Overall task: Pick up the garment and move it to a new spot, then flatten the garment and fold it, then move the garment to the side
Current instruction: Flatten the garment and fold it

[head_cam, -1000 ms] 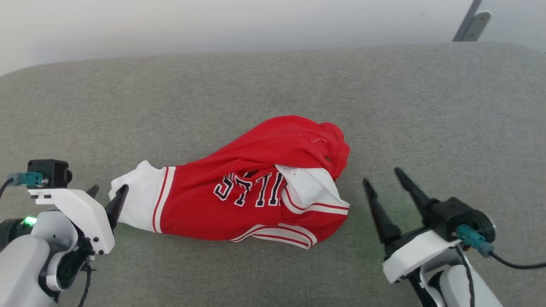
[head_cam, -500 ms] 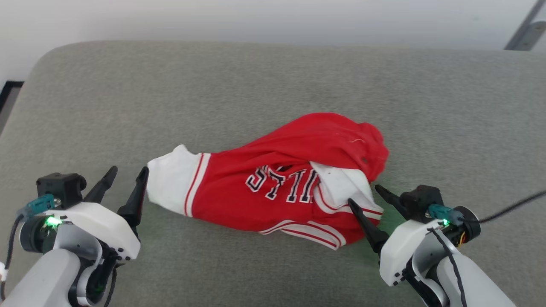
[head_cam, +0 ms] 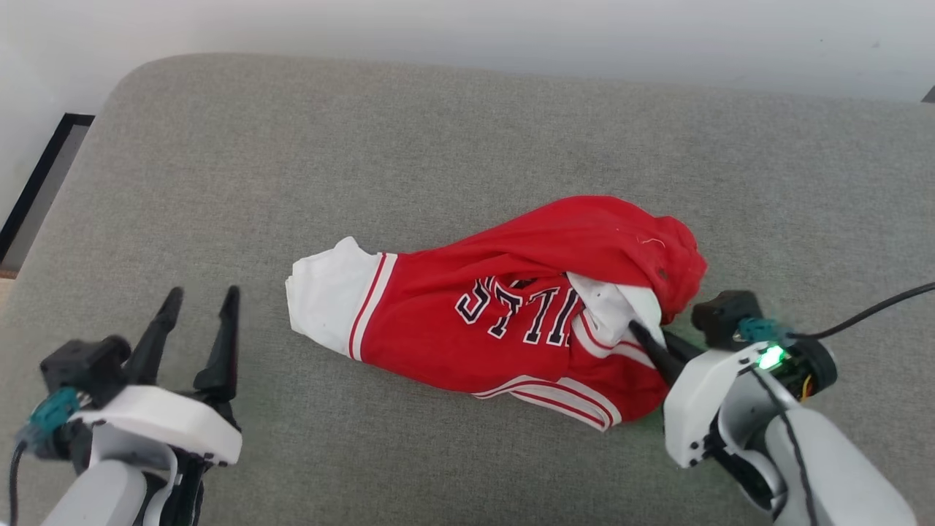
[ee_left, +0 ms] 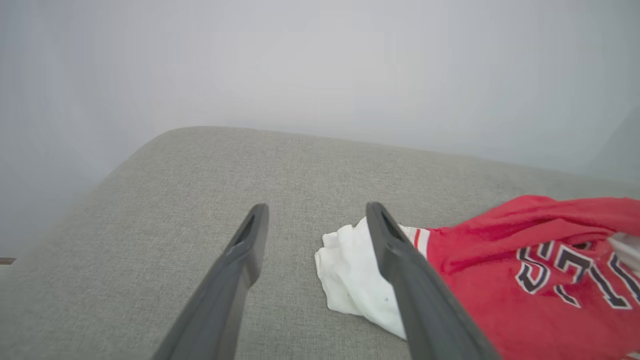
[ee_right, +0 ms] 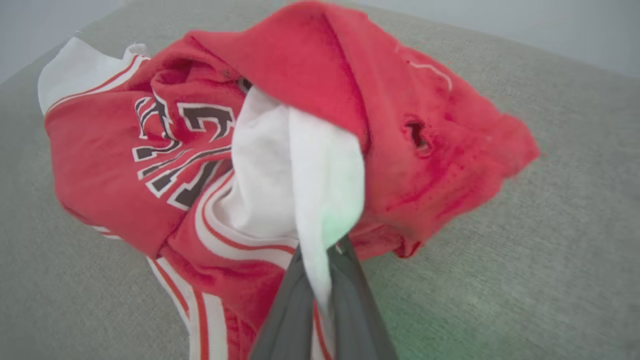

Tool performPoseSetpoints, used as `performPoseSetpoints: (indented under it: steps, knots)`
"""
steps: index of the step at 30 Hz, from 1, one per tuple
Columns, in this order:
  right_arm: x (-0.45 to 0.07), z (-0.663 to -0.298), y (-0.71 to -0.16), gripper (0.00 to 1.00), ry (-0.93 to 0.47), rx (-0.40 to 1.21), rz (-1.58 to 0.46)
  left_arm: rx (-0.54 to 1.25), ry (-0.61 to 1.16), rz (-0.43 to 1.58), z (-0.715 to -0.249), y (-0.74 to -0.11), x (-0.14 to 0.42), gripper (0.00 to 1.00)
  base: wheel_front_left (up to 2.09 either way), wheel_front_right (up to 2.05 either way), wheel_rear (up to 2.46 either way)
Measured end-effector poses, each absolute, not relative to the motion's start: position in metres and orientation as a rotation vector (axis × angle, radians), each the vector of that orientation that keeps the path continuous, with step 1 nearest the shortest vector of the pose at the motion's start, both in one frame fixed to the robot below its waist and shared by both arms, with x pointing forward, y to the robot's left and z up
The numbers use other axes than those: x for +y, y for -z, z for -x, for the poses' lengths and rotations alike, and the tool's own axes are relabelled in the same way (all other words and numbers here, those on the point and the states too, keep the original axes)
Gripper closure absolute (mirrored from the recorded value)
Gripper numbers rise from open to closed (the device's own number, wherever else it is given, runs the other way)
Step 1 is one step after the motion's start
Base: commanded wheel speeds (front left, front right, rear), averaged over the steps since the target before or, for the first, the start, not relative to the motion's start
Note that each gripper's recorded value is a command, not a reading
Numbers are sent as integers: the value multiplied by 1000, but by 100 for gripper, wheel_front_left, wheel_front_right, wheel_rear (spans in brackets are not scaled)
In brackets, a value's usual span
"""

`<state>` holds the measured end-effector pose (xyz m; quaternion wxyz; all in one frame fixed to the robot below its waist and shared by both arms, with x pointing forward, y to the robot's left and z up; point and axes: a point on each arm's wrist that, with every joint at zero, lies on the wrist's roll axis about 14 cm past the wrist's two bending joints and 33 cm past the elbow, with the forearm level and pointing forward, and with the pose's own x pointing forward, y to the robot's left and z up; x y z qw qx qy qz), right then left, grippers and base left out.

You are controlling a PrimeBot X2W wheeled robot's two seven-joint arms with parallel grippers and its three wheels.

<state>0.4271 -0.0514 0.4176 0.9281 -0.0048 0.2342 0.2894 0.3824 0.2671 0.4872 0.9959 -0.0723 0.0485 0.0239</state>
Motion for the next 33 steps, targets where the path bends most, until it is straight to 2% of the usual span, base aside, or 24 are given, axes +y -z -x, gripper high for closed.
performPoseSetpoints:
  steps: [8,14,19,24,25,26,27,28,33]
  knots:
    - [-92,-436,-443,100,-486,447,-41,50,-89,169,-372,-494,271,0,0,0,0]
    - [-158,-446,-468,100,-299,407,-63,24,-97,185,-367,-497,270,0,0,0,0]
    - [-205,-441,-457,100,-137,475,-83,17,-89,200,-364,-496,266,0,0,0,0]
    - [-210,-430,-429,100,-93,583,-101,21,-64,209,-363,-493,259,0,0,0,0]
    - [-207,-430,-427,80,-98,591,-101,22,-57,210,-363,-493,258,0,0,0,0]
    - [-204,-429,-424,56,-109,603,-87,24,-53,210,-363,-492,257,0,0,0,0]
    - [-203,-428,-422,17,-111,611,-86,24,-45,213,-363,-492,255,0,0,0,0]
    - [-203,-428,-421,0,-105,613,-97,24,-41,213,-364,-492,254,0,0,0,0]
    - [-203,-429,-429,0,-107,590,-101,39,36,210,-371,-495,238,0,0,0,0]
